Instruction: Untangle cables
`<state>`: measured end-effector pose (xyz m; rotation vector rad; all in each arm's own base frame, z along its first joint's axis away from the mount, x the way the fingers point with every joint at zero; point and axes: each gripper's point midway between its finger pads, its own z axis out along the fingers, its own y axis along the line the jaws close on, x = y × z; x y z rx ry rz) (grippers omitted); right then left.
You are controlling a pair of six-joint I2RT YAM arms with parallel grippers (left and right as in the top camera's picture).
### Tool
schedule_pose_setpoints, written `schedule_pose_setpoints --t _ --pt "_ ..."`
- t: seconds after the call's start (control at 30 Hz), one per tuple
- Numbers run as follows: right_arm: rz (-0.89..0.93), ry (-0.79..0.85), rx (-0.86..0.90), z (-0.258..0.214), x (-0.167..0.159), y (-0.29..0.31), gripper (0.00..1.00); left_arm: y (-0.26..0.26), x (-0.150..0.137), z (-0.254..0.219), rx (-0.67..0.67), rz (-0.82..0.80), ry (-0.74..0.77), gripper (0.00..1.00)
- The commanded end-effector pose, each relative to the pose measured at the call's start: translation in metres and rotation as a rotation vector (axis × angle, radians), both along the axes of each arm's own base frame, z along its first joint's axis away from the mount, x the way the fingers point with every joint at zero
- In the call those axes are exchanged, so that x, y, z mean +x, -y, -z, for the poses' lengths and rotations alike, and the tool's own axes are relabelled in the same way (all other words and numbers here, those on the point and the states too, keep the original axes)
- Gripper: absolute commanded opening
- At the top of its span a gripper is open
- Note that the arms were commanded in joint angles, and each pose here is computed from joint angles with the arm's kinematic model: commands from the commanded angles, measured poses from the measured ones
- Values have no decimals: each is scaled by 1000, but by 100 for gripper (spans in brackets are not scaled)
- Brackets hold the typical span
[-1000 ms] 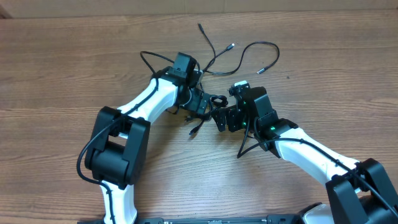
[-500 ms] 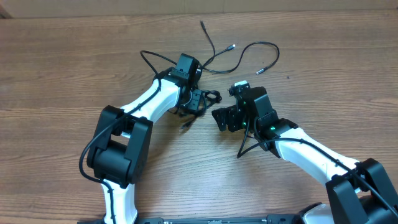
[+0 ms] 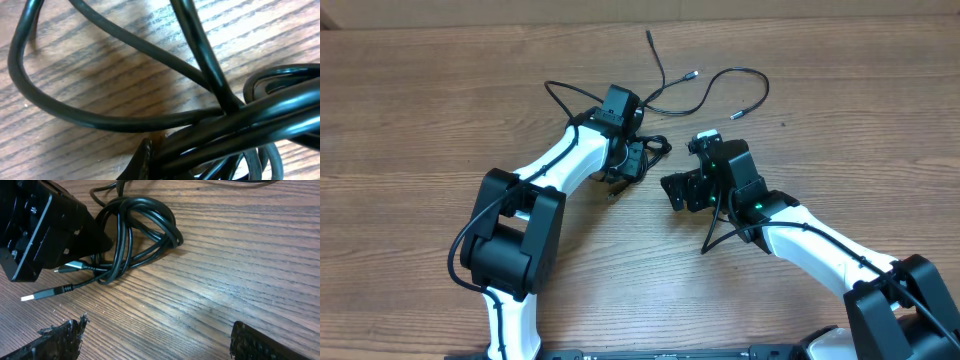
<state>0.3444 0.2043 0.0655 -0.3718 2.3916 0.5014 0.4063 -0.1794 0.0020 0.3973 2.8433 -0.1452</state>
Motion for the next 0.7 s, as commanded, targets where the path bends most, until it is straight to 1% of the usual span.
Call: schedule_pose_setpoints --t 0.0,0.03,0.17,0.2,0.33,0.37,0.5,0.67 --pt "-1 0 5 1 0 0 98 0 -20 23 5 7 -122 4" --pt "-1 0 5 1 0 0 100 5 -22 19 -23 14 -139 4" --pt "-25 -14 32 0 -3 -5 100 43 -29 -5 -228 66 -215 4" --pt "-29 -27 53 -1 -5 -8 100 49 -28 -11 -260 81 -219 4" --pt "62 -91 129 -1 -5 -9 100 46 -25 -32 -261 78 -242 4" --pt "58 -109 155 -2 -8 -13 100 43 -24 -43 -259 87 -246 4" --pt "-52 -152 252 -11 -21 -34 100 32 -22 -81 -254 114 -191 4" --pt "-276 -186 442 -41 -45 -68 100 11 -17 -152 -259 95 -18 5"
